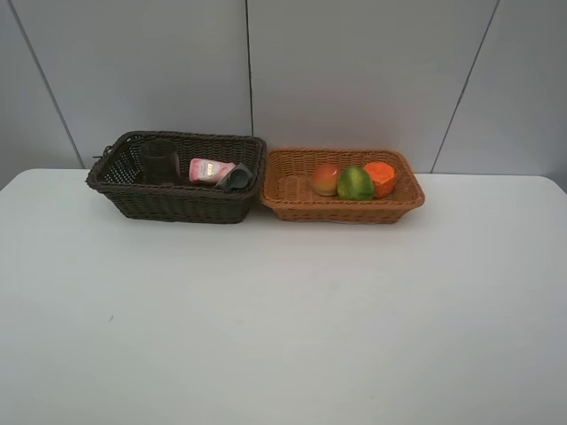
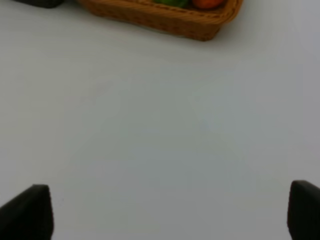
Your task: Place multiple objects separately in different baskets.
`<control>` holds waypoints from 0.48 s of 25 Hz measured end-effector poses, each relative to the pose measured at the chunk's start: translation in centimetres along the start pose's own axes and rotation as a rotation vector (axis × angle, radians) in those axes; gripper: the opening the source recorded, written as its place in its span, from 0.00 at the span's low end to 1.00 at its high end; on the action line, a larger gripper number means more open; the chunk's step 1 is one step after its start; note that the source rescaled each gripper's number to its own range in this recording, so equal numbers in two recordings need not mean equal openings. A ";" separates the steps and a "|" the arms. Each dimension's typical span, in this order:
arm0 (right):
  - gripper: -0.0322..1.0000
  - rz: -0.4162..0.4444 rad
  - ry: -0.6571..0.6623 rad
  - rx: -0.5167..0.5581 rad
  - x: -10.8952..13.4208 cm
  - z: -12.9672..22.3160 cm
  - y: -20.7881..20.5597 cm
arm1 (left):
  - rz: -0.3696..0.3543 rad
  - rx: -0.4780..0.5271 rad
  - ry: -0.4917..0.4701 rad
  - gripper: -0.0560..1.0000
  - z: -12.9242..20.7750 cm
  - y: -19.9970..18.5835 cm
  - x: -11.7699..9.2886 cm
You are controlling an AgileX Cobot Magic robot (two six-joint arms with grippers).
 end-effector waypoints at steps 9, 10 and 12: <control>1.00 0.135 0.080 -0.156 -0.1 0.7 -1.7 | 0.000 0.000 0.000 0.94 0.0 0.0 0.0; 1.00 0.141 0.081 -0.157 -0.1 0.7 -1.7 | 0.000 0.000 0.000 0.94 0.0 0.0 0.0; 1.00 0.157 0.083 -0.158 -0.1 0.7 -1.7 | 0.000 0.000 0.000 0.94 0.0 0.0 0.0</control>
Point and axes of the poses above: a point on each arm's last joint axis where the gripper is mounted, y pointing out along that axis toward the gripper, x along the wrist's bending axis when the last joint is at zero, z = x × y, the point moved 4 cm from there along y, pointing out along that axis toward the gripper, and after that the axes turned 11 degrees about y, right-handed, at the moved point
